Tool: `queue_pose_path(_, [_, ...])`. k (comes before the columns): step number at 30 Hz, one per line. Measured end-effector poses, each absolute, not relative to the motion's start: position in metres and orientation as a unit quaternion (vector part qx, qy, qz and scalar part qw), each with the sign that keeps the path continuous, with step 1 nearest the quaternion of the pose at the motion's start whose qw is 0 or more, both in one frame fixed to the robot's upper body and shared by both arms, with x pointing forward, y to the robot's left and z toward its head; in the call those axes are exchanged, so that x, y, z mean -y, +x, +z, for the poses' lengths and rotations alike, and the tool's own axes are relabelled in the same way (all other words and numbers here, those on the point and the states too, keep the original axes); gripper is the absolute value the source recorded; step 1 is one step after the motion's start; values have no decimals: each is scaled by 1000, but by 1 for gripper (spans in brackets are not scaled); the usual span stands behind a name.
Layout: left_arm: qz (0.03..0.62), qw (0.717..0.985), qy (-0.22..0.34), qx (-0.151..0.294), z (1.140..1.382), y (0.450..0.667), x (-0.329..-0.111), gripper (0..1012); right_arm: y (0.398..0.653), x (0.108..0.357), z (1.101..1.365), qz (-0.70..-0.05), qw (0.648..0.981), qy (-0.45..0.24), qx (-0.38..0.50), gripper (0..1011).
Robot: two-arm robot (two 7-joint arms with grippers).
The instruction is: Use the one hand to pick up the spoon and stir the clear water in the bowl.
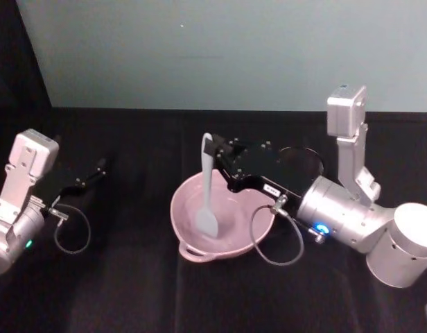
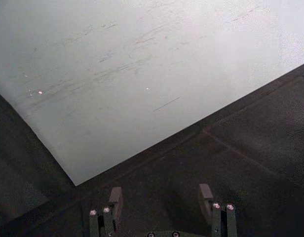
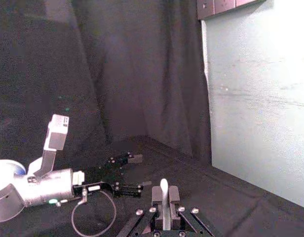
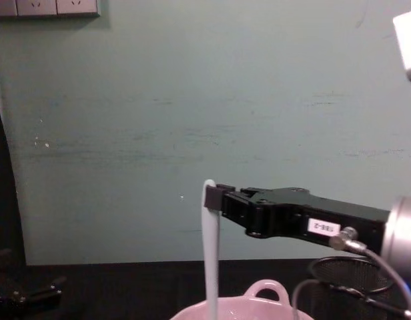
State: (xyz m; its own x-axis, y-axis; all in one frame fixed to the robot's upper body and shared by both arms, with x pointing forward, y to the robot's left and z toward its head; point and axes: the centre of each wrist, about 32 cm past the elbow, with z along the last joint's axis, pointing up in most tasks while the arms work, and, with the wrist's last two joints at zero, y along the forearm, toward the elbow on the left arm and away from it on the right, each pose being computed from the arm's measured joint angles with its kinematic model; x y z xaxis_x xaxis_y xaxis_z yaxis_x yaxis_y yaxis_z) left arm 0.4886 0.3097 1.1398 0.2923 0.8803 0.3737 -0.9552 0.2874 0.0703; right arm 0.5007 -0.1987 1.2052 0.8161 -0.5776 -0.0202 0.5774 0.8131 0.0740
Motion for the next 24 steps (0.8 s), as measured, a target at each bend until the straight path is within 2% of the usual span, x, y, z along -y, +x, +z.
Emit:
queue_pose_path(11, [580,791,141,132,1140,489,-310,1011,528,191,1200,-313,948,56,-2,85])
queue_pose_path(17, [580,791,141,132,1140,489,-310,1011,540,203,1198,-340,939,57,-6,85])
queue_pose_path(24, [580,791,141,132,1140,489,-310,1011,541,224,1200,-368,928,57,-2,85])
